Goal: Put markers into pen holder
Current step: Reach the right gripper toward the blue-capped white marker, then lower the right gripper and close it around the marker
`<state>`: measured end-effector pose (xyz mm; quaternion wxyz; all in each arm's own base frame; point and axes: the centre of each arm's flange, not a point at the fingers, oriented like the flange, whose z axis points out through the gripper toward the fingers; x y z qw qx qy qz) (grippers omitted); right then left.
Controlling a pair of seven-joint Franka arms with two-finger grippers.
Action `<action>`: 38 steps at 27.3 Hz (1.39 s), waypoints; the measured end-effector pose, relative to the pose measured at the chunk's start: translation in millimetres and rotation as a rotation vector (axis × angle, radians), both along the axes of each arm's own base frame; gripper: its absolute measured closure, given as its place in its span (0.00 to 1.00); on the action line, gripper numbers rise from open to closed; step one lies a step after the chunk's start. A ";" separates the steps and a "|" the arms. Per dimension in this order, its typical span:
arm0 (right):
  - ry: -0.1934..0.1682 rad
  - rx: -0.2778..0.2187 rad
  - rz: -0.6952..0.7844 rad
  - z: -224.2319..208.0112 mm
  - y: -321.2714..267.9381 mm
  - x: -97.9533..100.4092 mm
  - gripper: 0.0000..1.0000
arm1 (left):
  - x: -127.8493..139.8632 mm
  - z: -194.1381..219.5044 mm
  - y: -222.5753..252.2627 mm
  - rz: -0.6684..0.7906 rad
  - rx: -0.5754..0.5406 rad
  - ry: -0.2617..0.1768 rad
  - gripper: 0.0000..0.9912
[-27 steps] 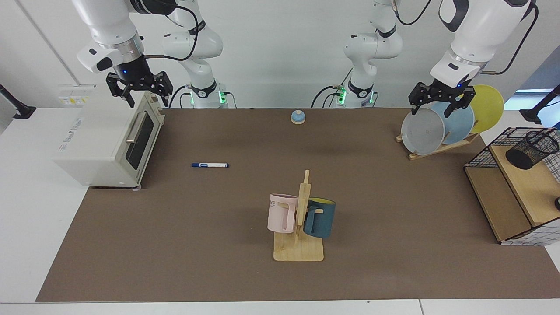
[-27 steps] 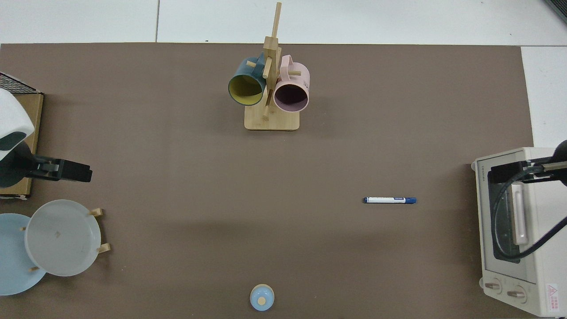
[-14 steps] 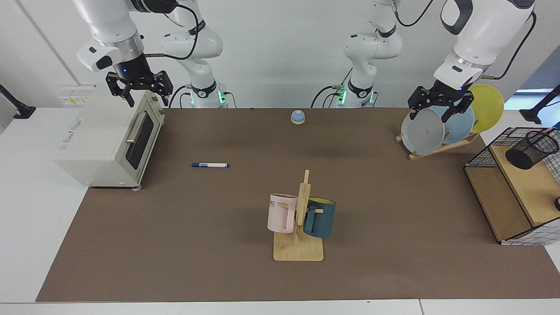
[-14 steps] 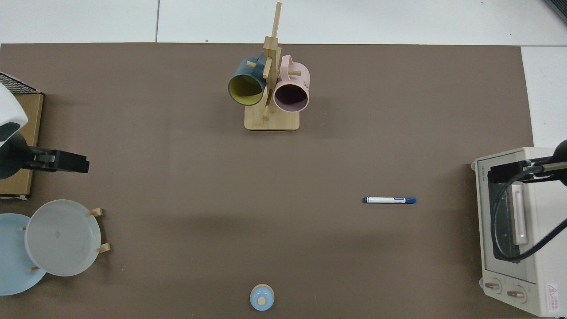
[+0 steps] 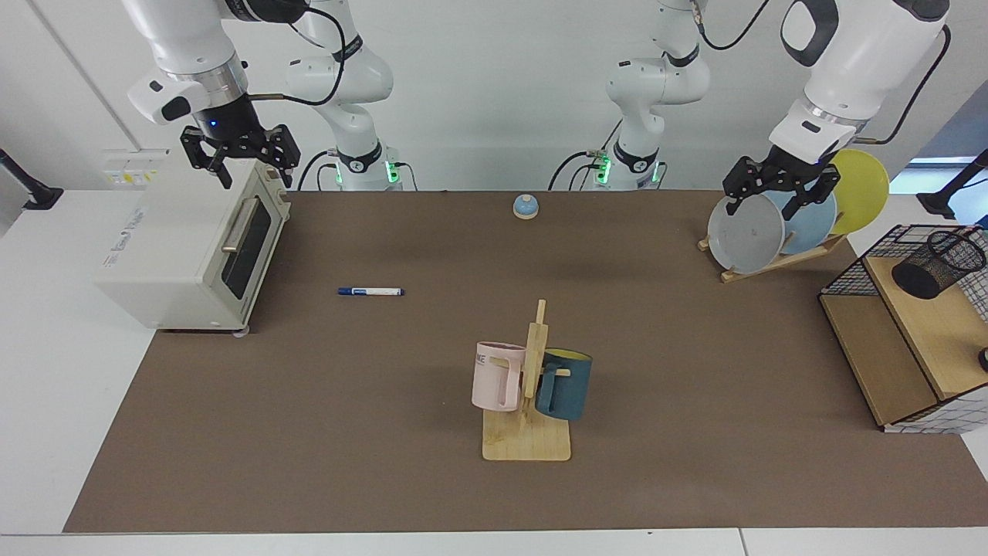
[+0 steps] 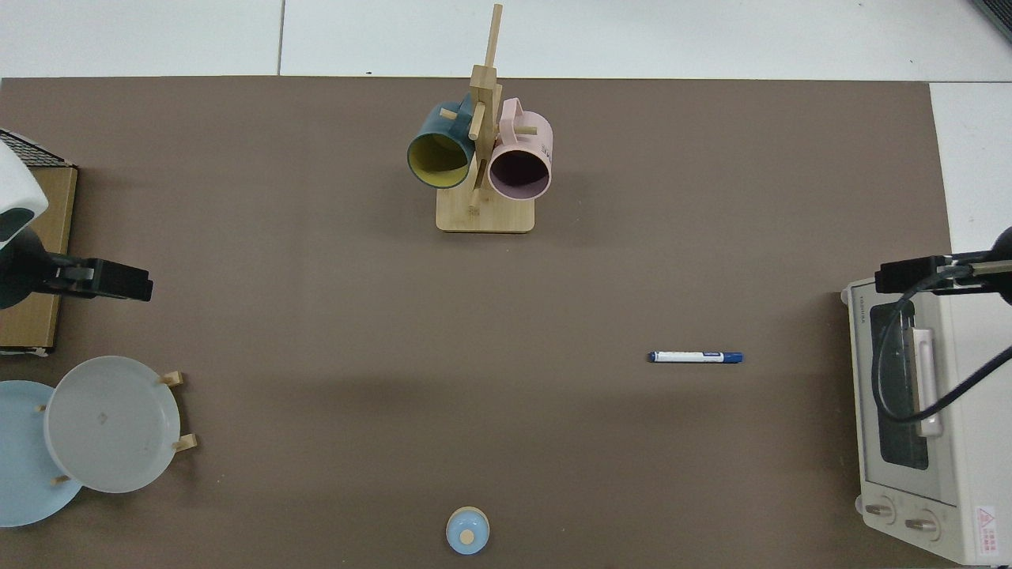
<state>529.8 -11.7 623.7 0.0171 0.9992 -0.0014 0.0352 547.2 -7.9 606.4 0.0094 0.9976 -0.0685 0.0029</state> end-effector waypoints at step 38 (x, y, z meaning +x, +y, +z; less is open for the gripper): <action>0.143 0.117 -1.492 -240.4 62.6 -8.3 0.00 | 5.3 -7.1 1.4 -0.002 0.016 0.007 0.00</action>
